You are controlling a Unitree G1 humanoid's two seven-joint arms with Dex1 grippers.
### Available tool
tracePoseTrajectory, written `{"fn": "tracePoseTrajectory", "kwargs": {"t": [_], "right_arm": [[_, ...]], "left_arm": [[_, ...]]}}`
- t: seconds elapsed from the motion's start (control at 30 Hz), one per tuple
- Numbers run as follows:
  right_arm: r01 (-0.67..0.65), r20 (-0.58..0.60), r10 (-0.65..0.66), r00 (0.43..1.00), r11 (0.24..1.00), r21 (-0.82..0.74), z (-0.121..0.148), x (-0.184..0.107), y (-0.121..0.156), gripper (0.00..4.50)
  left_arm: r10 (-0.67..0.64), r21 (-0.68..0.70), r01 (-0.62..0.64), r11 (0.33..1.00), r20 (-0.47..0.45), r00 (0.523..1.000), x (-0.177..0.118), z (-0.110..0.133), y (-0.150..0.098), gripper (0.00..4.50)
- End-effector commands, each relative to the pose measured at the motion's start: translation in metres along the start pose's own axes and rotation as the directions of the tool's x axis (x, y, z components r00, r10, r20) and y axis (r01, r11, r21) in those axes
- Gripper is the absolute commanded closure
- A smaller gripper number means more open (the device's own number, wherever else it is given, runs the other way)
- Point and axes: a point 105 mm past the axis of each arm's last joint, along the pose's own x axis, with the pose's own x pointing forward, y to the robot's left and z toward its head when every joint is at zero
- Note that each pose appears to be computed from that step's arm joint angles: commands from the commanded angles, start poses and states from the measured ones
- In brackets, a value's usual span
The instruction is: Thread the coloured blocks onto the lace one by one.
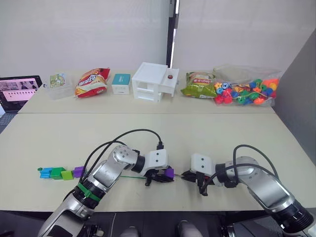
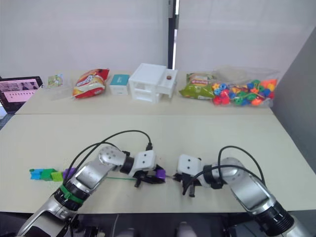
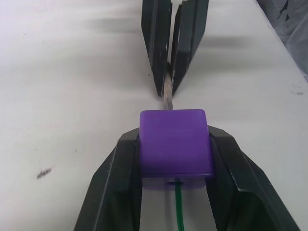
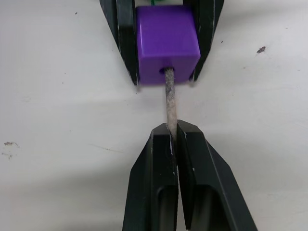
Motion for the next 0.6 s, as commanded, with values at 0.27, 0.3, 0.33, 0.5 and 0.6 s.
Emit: {"fn": "tracePoseTrajectory", "kwargs": {"t": [0.27,0.3,0.33,0.5,0.6], "right_arm": [[0.035,-0.002,-0.035,0.999,0.999,0.002,-0.008,-0.024,-0.005,4.50],[0.034,-0.002,-0.034,0.999,0.999,0.008,-0.009,-0.026,-0.004,4.50],[0.033,-0.002,-0.033,0.999,0.999,0.012,-0.010,-0.027,-0.004,4.50],[0.039,-0.011,-0.039,0.999,0.999,0.020,-0.014,-0.030,-0.005,4.50],[0.044,-0.017,-0.043,0.999,0.999,0.022,-0.016,-0.032,-0.007,4.50]], "left_arm": [[0.128,-0.082,-0.151,0.985,-0.235,0.963,-0.109,-0.059,-0.013,3.28],[0.147,-0.090,-0.179,0.980,-0.283,0.948,-0.125,-0.070,-0.013,3.28],[0.160,-0.094,-0.198,0.976,-0.315,0.935,-0.136,-0.078,-0.013,3.28],[0.173,-0.105,-0.233,0.967,-0.402,0.899,-0.171,-0.099,-0.017,3.28],[0.154,-0.112,-0.236,0.965,-0.488,0.859,-0.187,-0.121,-0.027,3.28]]}}
